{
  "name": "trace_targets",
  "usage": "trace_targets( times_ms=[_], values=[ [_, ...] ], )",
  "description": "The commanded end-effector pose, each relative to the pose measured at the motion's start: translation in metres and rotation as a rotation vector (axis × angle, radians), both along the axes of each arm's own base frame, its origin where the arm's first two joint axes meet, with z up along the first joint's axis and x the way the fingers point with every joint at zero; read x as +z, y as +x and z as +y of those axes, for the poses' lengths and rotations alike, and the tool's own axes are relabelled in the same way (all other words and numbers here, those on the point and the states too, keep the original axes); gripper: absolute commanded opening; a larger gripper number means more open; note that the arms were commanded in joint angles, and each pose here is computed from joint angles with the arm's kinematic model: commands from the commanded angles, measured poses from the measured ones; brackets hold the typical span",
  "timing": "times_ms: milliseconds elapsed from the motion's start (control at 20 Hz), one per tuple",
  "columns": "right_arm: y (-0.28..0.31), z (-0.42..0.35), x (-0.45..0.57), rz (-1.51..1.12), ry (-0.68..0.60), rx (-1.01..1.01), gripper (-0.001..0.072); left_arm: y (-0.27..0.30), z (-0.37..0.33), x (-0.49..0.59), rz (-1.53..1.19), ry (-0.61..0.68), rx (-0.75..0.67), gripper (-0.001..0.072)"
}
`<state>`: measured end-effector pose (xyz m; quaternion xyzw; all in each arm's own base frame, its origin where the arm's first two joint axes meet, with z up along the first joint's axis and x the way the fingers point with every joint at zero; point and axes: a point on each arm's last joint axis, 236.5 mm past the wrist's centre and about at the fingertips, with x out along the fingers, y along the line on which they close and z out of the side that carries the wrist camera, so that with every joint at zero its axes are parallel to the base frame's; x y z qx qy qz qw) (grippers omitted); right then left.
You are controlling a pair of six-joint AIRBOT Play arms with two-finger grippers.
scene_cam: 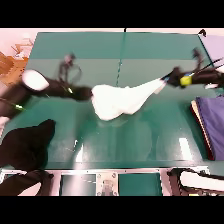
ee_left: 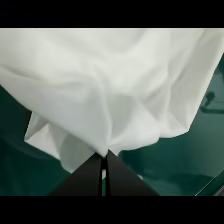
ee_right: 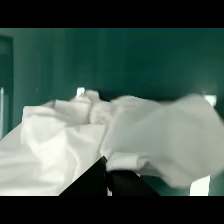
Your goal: Fold the shirts.
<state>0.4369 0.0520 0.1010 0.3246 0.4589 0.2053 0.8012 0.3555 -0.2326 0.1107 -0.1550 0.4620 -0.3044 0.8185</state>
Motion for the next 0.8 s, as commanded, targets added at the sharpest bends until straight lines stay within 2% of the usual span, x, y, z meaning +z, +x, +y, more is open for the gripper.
trace_targets(
  times_ms=[0, 250, 400, 550, 750],
  values=[
    [-0.028, -0.019, 0.146, -0.312, -0.086, -0.070, 0.0016, 0.003, 0.032, 0.150, -0.329, -0.001, 0.018, 0.0020],
    [-0.114, -0.026, 0.317, -0.740, -0.274, -0.202, 0.0016, -0.046, 0.049, 0.319, -0.710, -0.004, 0.005, 0.0021],
    [-0.153, -0.022, 0.359, -0.869, -0.372, -0.268, 0.0016, -0.064, 0.076, 0.362, -0.844, 0.083, 0.069, 0.0020],
    [-0.161, -0.021, 0.353, -0.854, -0.396, -0.272, 0.0016, -0.048, 0.094, 0.352, -0.834, 0.173, 0.121, 0.0020],
    [-0.138, -0.034, 0.297, -0.701, -0.337, -0.266, 0.0016, 0.010, 0.086, 0.296, -0.723, 0.241, 0.097, 0.0021]
  ],
)
